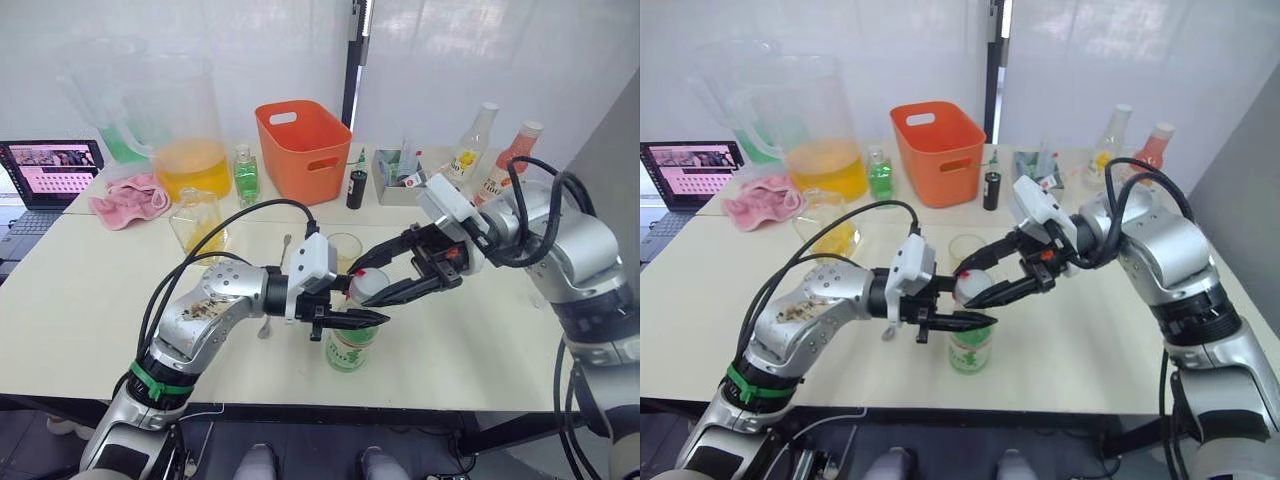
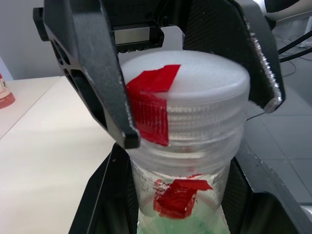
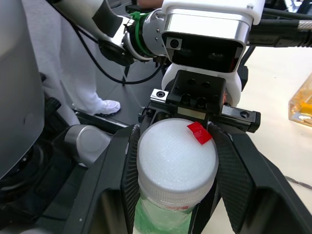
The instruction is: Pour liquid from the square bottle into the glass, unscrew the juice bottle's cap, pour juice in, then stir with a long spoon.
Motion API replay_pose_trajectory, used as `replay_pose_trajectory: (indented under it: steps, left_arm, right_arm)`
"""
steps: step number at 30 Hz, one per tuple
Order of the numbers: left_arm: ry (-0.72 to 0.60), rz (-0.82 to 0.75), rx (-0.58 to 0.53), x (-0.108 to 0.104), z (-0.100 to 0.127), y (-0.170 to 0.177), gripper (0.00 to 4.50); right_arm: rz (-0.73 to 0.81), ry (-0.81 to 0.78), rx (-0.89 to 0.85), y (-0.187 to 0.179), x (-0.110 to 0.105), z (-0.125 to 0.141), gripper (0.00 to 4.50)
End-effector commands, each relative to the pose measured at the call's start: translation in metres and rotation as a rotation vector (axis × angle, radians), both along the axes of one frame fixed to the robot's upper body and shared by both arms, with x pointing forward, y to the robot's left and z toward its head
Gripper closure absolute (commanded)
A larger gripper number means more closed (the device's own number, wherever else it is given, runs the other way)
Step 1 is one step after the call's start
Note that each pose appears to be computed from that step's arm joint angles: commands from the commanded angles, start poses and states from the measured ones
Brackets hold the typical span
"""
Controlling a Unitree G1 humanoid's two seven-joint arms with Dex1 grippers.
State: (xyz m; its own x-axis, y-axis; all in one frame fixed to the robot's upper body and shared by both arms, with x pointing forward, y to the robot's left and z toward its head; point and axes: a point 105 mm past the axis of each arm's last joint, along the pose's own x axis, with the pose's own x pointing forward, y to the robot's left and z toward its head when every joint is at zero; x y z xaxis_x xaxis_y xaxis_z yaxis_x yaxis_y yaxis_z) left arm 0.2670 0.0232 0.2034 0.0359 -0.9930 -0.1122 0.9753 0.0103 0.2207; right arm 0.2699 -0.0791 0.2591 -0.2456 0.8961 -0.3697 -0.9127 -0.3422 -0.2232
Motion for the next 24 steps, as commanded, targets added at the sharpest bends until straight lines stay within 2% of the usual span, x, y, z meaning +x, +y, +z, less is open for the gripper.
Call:
replay_pose_trajectory:
  steps: [1,2,7,15,20,24]
  left_arm:
    - [0.011,0.112,0.029,0.014,-0.004,0.016,2.92]
    - [0.011,0.113,0.029,0.013,-0.004,0.016,2.92]
    - [0.017,0.111,0.028,0.011,-0.003,0.016,2.92]
    - [0.03,0.09,0.023,0.007,-0.003,0.014,2.92]
    - [0.047,0.066,0.014,0.005,-0.003,0.011,2.92]
    - [0.057,0.045,0.009,0.004,-0.003,0.002,2.92]
  right_arm:
    - [0.04,-0.01,-0.041,0.0,-0.002,0.003,2.31]
    - [0.037,-0.008,-0.041,0.001,-0.002,0.006,1.75]
    - [0.025,-0.042,-0.008,-0.001,-0.007,0.021,0.07]
    - [-0.127,-0.021,0.11,-0.016,-0.023,0.037,0.0]
    - [-0.422,-0.02,0.213,-0.014,-0.024,0.03,0.0]
    - [-0.573,-0.002,0.257,-0.011,-0.024,0.024,0.0]
